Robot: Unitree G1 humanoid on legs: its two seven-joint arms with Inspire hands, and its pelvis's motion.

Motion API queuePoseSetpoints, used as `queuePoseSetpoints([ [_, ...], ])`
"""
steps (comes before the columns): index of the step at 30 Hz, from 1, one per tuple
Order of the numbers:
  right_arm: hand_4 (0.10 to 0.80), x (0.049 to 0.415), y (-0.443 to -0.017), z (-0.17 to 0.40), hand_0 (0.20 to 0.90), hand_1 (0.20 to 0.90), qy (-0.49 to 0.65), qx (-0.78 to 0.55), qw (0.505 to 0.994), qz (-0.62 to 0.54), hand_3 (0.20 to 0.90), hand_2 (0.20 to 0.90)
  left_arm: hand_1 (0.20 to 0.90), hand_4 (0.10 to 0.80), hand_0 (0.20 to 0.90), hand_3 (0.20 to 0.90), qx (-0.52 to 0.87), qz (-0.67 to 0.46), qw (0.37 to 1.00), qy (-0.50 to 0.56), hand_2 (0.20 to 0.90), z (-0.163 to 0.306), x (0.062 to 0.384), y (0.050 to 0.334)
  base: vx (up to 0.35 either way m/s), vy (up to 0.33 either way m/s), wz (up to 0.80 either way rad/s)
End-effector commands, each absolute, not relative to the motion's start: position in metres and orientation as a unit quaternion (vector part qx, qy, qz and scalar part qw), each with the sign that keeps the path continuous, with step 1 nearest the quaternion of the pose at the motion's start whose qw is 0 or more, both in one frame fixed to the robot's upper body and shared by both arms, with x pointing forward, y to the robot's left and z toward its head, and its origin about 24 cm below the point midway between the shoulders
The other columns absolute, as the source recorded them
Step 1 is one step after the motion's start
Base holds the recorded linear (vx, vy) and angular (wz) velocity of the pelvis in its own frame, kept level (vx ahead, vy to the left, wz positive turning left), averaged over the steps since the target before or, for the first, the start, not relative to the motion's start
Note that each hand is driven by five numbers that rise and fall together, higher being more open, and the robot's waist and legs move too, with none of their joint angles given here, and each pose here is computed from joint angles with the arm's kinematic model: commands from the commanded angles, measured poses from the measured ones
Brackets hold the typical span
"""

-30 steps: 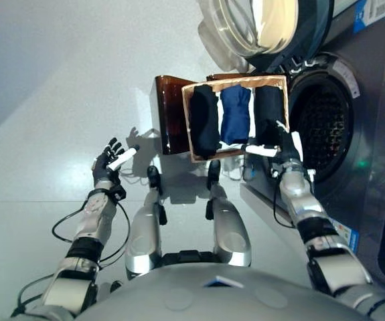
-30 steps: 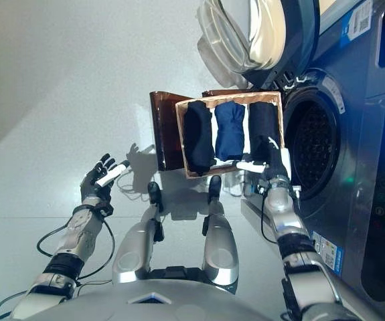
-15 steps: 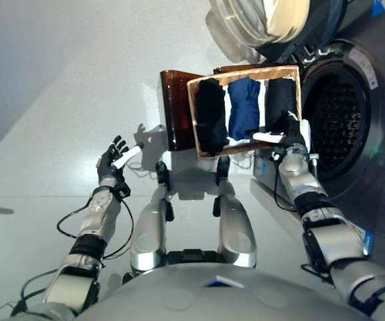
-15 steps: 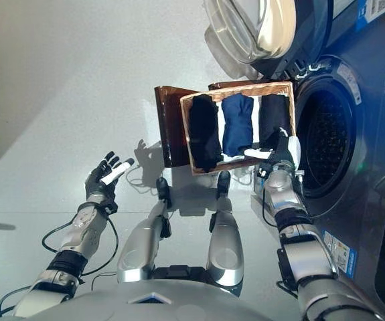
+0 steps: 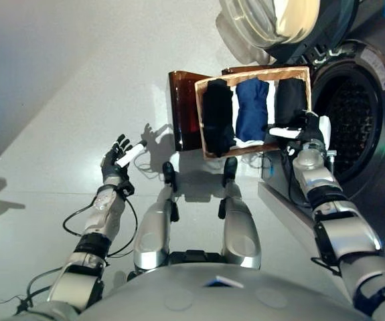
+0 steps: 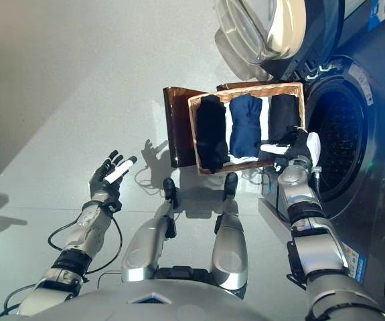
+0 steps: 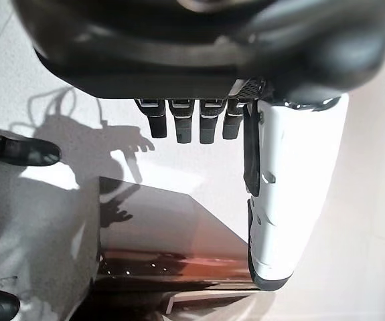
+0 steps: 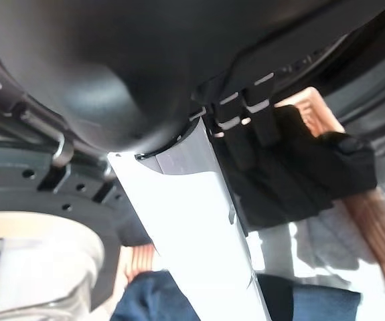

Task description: Pick up the clothes and place them into the washing machine

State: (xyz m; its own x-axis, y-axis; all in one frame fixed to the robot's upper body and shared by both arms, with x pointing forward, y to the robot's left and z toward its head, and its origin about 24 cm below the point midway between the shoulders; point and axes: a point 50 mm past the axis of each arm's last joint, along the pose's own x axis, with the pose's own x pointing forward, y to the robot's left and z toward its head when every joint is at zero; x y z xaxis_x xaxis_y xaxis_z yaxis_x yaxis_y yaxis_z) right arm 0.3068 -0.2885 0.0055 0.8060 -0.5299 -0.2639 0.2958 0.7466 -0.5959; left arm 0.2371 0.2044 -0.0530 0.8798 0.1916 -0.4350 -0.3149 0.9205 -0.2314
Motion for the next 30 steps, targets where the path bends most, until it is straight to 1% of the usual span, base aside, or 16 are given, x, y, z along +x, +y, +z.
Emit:
queuePoseSetpoints([
  [1,0.800,0.310,-0.311,0.026,0.900,0.900,0.186,-0.261,0.905,-0.279,0.900,0.900,0.900,0.800,0.900,0.900,-0.140,0.130,0.970,0.150,0.900,-0.035,0.244,0.212,-0.057,0.011,0.05],
  [4,0.800,0.315,-0.325,0.038,0.900,0.900,0.190,-0.253,0.900,-0.299,0.900,0.900,0.900,0.800,0.900,0.900,-0.140,0.126,0.971,0.146,0.900,-0.033,0.242,0.214,-0.035,0.012,0.00],
  [9,0.800,0.321,-0.336,0.050,0.900,0.900,0.193,-0.263,0.895,-0.304,0.900,0.900,0.900,0.800,0.900,0.900,-0.143,0.125,0.972,0.137,0.900,-0.029,0.241,0.218,-0.008,0.003,0.00],
  [12,0.800,0.324,-0.352,0.066,0.900,0.900,0.204,-0.275,0.883,-0.322,0.900,0.900,0.900,0.800,0.900,0.900,-0.145,0.119,0.974,0.126,0.900,-0.024,0.240,0.222,-0.011,-0.001,0.00],
  [17,0.800,0.330,-0.362,0.087,0.900,0.900,0.191,-0.285,0.878,-0.333,0.900,0.900,0.900,0.800,0.900,0.900,-0.147,0.108,0.976,0.114,0.900,-0.019,0.240,0.221,0.000,0.000,0.00],
  [26,0.800,0.338,-0.355,0.095,0.900,0.900,0.171,-0.288,0.889,-0.312,0.900,0.900,0.900,0.800,0.900,0.900,-0.152,0.097,0.979,0.095,0.900,-0.011,0.245,0.217,0.000,0.000,0.00],
  [30,0.800,0.338,-0.345,0.082,0.900,0.900,0.179,-0.264,0.900,-0.298,0.900,0.900,0.900,0.800,0.900,0.900,-0.152,0.098,0.978,0.100,0.900,-0.013,0.247,0.215,0.000,0.000,0.00],
])
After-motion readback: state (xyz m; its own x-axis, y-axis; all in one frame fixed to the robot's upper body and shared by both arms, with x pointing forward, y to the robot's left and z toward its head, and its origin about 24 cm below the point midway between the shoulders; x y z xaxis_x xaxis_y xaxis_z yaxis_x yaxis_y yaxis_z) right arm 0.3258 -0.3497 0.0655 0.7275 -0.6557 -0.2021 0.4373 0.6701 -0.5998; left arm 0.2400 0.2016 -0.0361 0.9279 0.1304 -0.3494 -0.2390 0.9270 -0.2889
